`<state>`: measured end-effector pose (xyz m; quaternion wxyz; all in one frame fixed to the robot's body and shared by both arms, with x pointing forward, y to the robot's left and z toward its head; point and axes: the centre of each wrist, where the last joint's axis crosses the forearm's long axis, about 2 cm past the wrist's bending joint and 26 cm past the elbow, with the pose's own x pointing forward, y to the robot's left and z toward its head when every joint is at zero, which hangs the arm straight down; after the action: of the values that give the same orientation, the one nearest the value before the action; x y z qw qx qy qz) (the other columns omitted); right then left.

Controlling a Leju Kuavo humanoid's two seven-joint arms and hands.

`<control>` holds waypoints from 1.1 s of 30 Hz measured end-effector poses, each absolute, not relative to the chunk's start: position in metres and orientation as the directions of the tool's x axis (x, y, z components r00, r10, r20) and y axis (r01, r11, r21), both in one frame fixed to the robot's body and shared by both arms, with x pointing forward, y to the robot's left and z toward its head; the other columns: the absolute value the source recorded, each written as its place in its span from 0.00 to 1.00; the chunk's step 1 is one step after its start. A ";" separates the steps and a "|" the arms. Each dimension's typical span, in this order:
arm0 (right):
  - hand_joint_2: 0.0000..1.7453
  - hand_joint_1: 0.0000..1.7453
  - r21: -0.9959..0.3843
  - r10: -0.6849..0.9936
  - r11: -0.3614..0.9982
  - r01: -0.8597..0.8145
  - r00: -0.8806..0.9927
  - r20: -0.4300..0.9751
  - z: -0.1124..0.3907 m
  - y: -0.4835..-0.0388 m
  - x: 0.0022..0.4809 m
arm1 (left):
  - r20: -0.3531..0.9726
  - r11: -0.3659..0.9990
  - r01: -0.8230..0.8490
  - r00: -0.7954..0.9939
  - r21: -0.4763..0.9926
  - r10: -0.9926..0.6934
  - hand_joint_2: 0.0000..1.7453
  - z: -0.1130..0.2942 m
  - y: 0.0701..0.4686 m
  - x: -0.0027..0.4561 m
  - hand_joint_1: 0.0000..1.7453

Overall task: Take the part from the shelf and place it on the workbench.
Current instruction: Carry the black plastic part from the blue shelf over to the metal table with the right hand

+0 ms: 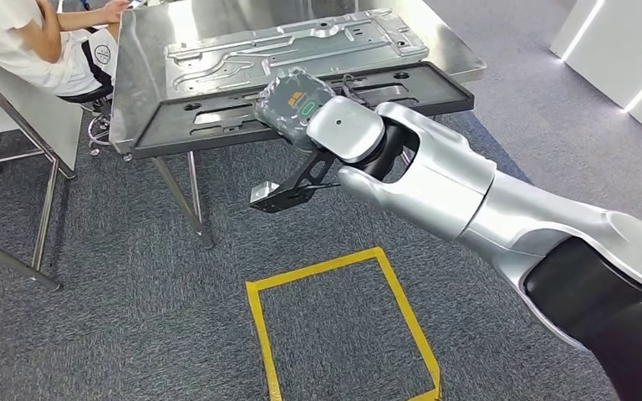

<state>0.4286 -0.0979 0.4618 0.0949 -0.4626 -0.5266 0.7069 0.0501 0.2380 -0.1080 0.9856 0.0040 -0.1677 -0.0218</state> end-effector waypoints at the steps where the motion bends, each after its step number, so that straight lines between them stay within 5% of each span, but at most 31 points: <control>1: 1.00 1.00 -0.833 0.622 -0.426 0.353 -0.554 -0.553 0.462 -0.098 0.429 | 0.328 0.999 0.042 0.943 0.016 -0.045 1.00 -0.108 0.238 0.049 0.00; 33: 1.00 1.00 -0.805 0.654 -0.461 0.374 -0.470 -0.593 0.469 -0.102 0.432 | 0.307 0.995 0.095 0.947 0.022 -0.097 1.00 -0.108 0.239 0.053 0.00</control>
<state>0.4322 -0.1017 0.4687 0.1014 -0.5046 -0.5093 0.6897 0.0532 0.2392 -0.1078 0.9865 0.0032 -0.1560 -0.0489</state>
